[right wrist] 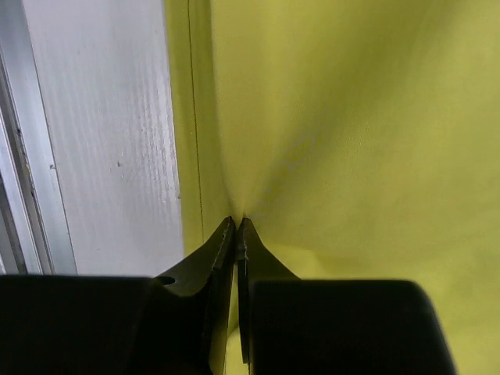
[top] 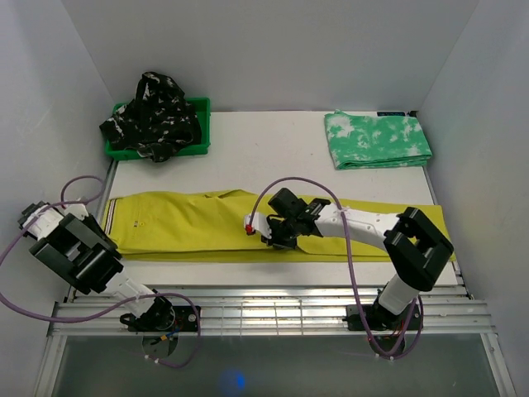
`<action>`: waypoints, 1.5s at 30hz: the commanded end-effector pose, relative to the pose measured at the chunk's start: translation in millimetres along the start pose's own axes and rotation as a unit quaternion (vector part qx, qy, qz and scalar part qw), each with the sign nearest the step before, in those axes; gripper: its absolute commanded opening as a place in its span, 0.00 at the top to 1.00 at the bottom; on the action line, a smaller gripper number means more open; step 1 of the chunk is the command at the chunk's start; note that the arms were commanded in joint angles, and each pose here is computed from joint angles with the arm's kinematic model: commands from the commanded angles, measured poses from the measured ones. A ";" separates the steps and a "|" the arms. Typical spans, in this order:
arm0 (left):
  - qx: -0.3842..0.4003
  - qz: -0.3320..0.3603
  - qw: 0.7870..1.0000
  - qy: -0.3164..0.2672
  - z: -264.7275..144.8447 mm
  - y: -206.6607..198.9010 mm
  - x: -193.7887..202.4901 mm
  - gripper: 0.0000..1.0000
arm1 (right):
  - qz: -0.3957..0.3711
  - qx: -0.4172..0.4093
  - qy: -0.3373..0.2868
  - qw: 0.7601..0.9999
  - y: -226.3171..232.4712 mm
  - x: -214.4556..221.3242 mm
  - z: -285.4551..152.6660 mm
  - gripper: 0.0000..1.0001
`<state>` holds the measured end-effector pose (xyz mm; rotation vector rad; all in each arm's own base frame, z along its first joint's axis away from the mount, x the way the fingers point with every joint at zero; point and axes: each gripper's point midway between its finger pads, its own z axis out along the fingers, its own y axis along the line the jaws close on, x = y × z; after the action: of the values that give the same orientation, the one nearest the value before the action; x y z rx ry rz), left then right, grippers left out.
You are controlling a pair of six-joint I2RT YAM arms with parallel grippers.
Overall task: Fold and stack the trousers
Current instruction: Fold the trousers
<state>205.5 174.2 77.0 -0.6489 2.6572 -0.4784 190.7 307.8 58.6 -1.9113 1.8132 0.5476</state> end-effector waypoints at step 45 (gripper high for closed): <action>0.230 0.631 0.741 0.012 62.1 -332.7 102.6 0.35 | 0.130 0.062 0.154 0.977 -15.6 188.5 -132.3 0.54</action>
<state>260.8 -134.7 133.6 1.2036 2.2241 -0.6872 214.5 111.6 61.5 -1.7529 2.2213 0.3404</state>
